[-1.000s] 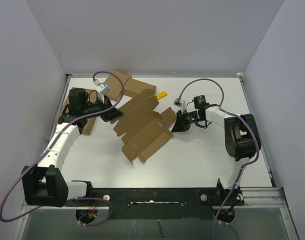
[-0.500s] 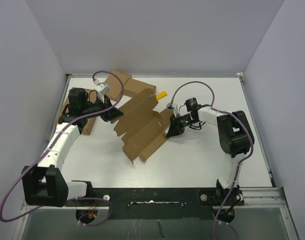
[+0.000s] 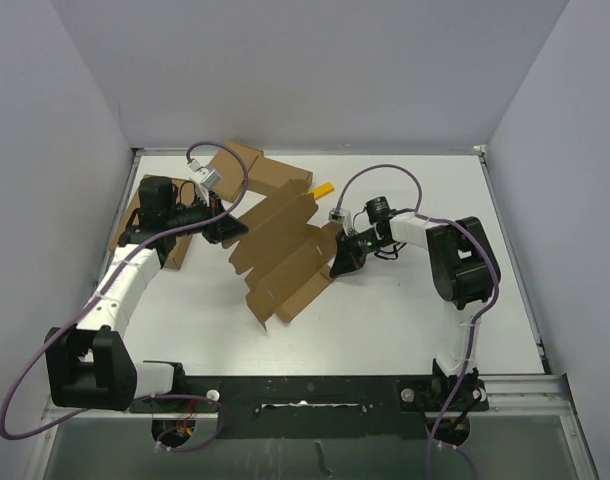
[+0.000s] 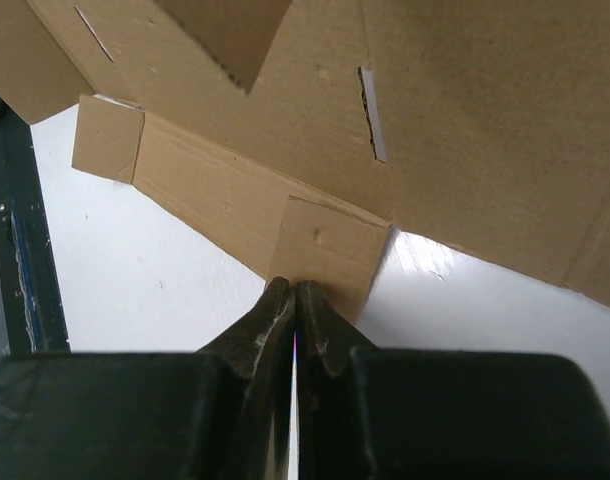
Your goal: Fold the paper box
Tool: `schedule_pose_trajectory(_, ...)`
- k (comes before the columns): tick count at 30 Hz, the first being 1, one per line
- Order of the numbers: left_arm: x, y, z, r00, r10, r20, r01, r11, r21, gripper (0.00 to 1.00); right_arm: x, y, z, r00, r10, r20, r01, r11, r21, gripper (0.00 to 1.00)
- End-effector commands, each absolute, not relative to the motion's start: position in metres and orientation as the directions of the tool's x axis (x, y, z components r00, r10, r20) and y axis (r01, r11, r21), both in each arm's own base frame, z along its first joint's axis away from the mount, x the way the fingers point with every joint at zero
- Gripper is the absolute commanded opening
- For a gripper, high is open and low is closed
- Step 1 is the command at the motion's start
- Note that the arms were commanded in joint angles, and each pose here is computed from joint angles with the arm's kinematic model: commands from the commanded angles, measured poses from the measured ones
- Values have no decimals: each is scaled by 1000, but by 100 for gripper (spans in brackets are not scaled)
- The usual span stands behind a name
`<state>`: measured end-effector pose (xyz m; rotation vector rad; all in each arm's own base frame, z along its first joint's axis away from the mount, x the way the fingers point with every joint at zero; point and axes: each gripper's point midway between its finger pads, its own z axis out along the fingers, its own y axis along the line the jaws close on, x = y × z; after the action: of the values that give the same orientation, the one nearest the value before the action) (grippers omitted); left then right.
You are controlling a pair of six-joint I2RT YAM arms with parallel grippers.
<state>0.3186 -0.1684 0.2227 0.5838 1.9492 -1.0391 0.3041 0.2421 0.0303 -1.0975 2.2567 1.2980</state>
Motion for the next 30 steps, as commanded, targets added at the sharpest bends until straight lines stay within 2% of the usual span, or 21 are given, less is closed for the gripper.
schedule_pose_trajectory(1, 323, -174, 232, -507, 10, -862, 743, 512, -431, 0, 311, 251, 35, -637, -478, -605, -766, 299, 570, 0)
schedule_pose_trajectory(13, 323, -174, 230, -515, 9, -857, 738, 513, -438, 0, 310, 249, 19, -658, -529, -536, -746, 356, 564, 0)
schedule_pose_trajectory(17, 323, -174, 230, -514, 10, -858, 739, 514, -436, 0, 312, 251, 29, -642, -516, -567, -759, 324, 565, 0)
schedule_pose_trajectory(30, 319, -178, 233, -495, 15, -869, 763, 487, -426, 0, 323, 239, 85, -597, -402, -694, -798, 212, 564, 11)
